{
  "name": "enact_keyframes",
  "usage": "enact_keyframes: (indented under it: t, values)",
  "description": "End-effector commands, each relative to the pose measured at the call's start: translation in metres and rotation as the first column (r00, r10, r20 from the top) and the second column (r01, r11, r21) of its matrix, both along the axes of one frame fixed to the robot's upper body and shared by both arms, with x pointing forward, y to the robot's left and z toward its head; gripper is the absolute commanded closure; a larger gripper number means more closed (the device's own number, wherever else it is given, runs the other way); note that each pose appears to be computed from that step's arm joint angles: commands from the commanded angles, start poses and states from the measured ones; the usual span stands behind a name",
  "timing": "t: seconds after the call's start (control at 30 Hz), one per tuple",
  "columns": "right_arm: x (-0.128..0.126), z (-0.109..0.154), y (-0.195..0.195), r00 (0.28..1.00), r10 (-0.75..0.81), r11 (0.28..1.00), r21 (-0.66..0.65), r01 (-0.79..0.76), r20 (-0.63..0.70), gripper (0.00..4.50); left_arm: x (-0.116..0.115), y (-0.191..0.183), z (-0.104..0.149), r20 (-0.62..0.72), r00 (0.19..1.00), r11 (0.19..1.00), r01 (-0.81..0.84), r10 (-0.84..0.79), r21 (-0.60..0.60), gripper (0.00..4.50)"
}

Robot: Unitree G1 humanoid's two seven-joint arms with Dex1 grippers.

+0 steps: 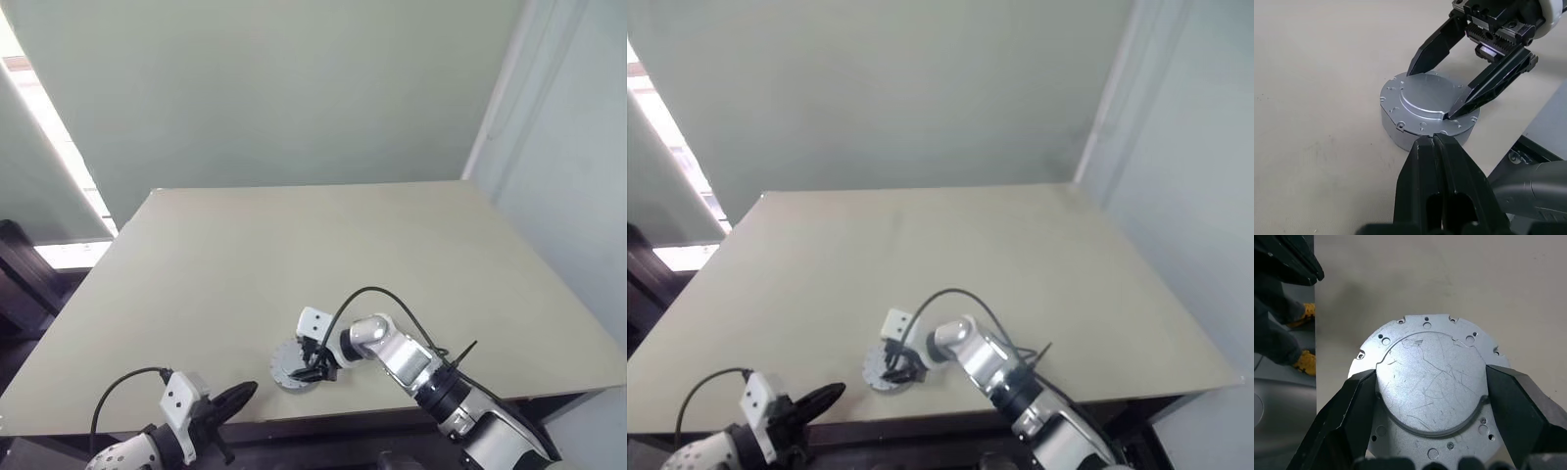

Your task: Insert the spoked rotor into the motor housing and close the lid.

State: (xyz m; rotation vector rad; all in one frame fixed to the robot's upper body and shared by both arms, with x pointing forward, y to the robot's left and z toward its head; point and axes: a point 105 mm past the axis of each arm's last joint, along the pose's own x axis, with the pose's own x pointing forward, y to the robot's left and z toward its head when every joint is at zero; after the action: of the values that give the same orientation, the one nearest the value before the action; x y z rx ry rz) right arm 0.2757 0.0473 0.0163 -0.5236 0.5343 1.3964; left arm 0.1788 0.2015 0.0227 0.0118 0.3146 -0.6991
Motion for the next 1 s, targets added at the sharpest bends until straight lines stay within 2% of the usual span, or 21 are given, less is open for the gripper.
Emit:
enact_keyframes:
  t: [0.03, 0.67, 0.83, 1.0]
  values:
    - [0.003, -0.008, -0.009, 0.999, 0.006, 0.997, -0.082, -0.003, 0.04, 1.25, 0.003, 0.0, 0.007, 0.038, 0.999, 1.0, 0.004, -0.004, 0.007, 4.5]
    - [0.0, -0.011, -0.011, 0.998, 0.03, 0.984, -0.175, -0.02, 0.051, 1.25, 0.005, -0.003, 0.007, 0.043, 0.999, 1.0, 0.018, -0.018, 0.009, 4.5]
    - [0.0, -0.011, -0.011, 0.998, 0.037, 0.981, -0.193, -0.028, 0.046, 1.25, 0.013, -0.01, 0.009, 0.081, 0.996, 0.999, 0.042, -0.044, 0.032, 4.5]
    - [-0.001, -0.011, -0.01, 0.998, 0.046, 0.98, -0.194, -0.038, 0.038, 1.25, 0.026, -0.017, -0.001, 0.088, 0.994, 0.996, 0.059, -0.065, 0.064, 4.5]
